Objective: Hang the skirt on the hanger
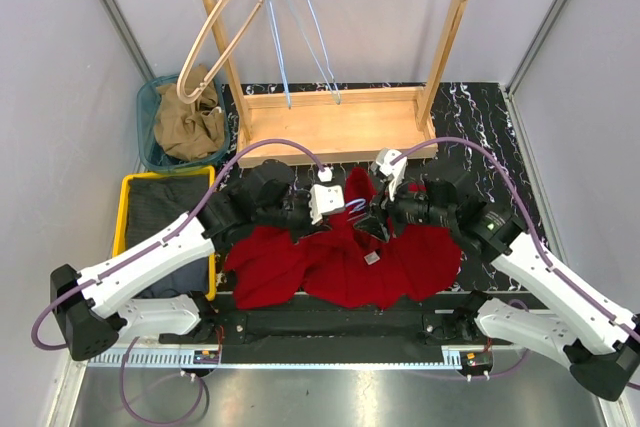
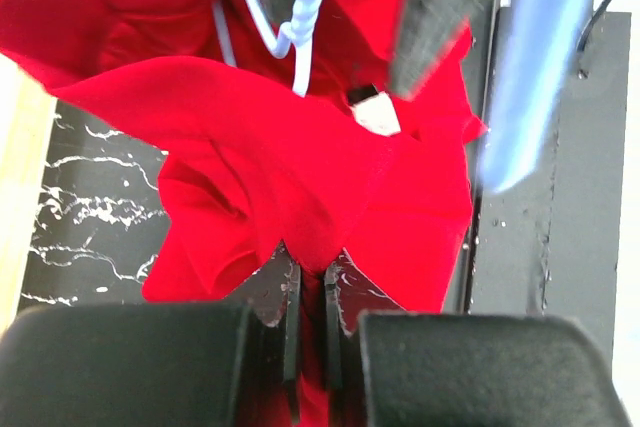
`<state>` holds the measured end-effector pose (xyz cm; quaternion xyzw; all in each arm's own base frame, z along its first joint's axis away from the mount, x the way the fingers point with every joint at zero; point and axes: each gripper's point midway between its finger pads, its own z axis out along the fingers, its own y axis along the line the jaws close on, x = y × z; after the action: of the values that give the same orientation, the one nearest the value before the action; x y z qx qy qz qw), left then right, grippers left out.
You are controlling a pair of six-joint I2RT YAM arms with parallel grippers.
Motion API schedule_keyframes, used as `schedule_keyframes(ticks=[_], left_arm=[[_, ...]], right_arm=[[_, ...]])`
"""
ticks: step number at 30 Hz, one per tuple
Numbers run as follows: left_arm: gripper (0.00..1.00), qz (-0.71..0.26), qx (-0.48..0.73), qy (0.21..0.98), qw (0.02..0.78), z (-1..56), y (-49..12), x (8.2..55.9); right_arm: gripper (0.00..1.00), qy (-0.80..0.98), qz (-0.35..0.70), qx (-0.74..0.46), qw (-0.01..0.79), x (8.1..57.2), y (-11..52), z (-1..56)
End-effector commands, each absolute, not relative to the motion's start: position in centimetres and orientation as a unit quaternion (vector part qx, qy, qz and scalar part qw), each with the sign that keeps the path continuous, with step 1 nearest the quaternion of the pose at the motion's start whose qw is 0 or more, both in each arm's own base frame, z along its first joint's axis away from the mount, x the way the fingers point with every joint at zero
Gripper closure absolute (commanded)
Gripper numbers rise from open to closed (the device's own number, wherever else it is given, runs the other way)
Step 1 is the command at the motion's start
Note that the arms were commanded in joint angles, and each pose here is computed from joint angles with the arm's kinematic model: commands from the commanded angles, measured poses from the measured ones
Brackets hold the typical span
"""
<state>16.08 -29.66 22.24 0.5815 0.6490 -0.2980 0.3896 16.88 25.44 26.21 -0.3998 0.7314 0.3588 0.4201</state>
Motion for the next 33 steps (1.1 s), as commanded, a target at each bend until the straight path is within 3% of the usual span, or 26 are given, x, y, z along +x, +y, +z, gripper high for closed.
schedule_keyframes(ticks=[1, 6, 14, 21, 33], left_arm=[[1.00, -0.340, 0.607, 0.593, 0.406, 25.4, -30.6, 14.4], [1.00, -0.344, 0.605, 0.591, 0.408, 25.5, -30.3, 14.0], [1.00, -0.335, 0.597, 0.589, 0.429, 26.3, -29.3, 14.0], [1.00, -0.341, 0.600, 0.580, 0.432, 26.8, -28.9, 13.4], [1.00, -0.332, 0.596, 0.590, 0.432, 26.7, -28.7, 13.8]], right_arm=[[0.45, 0.700, 0.314, -0.373, 0.522, 19.5, 24.4, 30.5], [0.44, 0.678, 0.319, -0.376, 0.544, 18.7, 23.8, 31.6], [0.46, 0.680, 0.368, -0.420, 0.475, 17.0, 26.0, 28.7], [0.40, 0.680, 0.370, -0.434, 0.460, 16.3, 26.3, 27.6], [0.36, 0.657, 0.370, -0.434, 0.493, 14.5, 24.4, 30.5]])
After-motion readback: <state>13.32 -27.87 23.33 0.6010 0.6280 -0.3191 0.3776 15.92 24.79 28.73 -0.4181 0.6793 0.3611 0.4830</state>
